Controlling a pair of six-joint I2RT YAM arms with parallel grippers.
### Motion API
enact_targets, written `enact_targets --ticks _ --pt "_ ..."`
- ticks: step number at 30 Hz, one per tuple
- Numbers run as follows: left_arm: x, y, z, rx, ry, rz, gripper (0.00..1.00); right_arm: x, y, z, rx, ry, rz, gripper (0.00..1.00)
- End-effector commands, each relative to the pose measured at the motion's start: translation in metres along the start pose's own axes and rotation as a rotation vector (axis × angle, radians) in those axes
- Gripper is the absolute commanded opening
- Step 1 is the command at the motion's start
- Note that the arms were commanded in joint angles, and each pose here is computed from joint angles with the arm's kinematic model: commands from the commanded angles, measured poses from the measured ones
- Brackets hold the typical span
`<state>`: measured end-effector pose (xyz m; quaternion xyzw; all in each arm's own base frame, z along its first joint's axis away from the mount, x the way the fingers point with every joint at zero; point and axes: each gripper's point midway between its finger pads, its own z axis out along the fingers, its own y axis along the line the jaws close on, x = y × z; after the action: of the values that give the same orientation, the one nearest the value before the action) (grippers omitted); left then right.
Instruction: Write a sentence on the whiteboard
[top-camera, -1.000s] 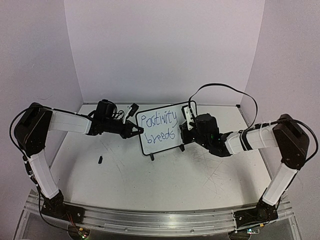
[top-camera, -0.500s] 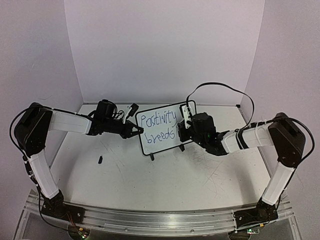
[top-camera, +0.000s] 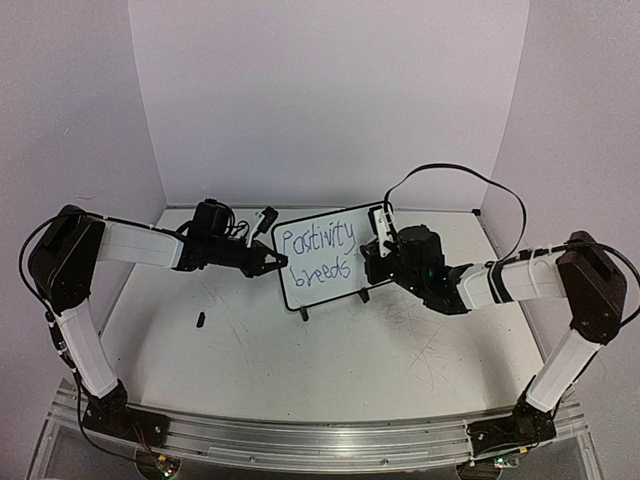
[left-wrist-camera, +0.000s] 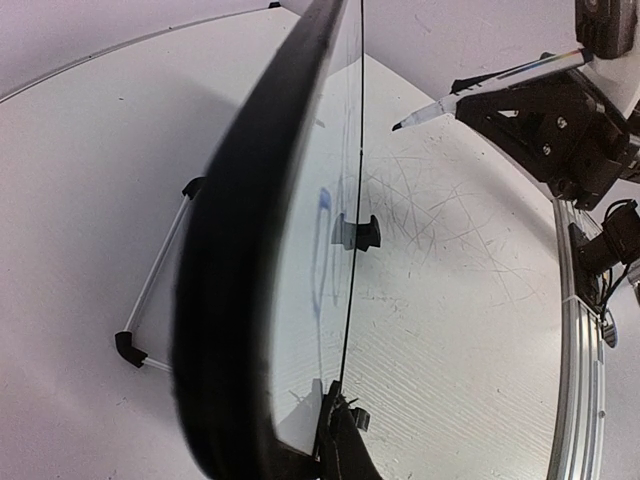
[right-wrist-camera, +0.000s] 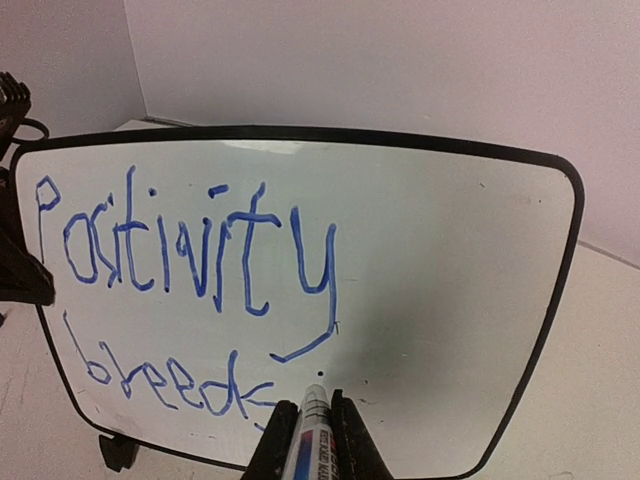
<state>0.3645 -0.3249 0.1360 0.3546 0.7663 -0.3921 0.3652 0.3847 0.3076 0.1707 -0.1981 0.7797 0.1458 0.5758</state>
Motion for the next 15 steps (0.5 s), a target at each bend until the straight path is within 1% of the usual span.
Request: enact_targets --ticks 1,15 --pt "0.0306 0.0684 -0.0116 -0.323 0.097 0.038 0.0 -0.0076 0.0027 0.0138 0.002 -0.015 0.011 0.0" --pt "0.0328 0.0692 -0.0096 -0.32 0.103 0.039 0.0 0.0006 -0.0028 0.0231 0.043 0.003 0.008 0.0"
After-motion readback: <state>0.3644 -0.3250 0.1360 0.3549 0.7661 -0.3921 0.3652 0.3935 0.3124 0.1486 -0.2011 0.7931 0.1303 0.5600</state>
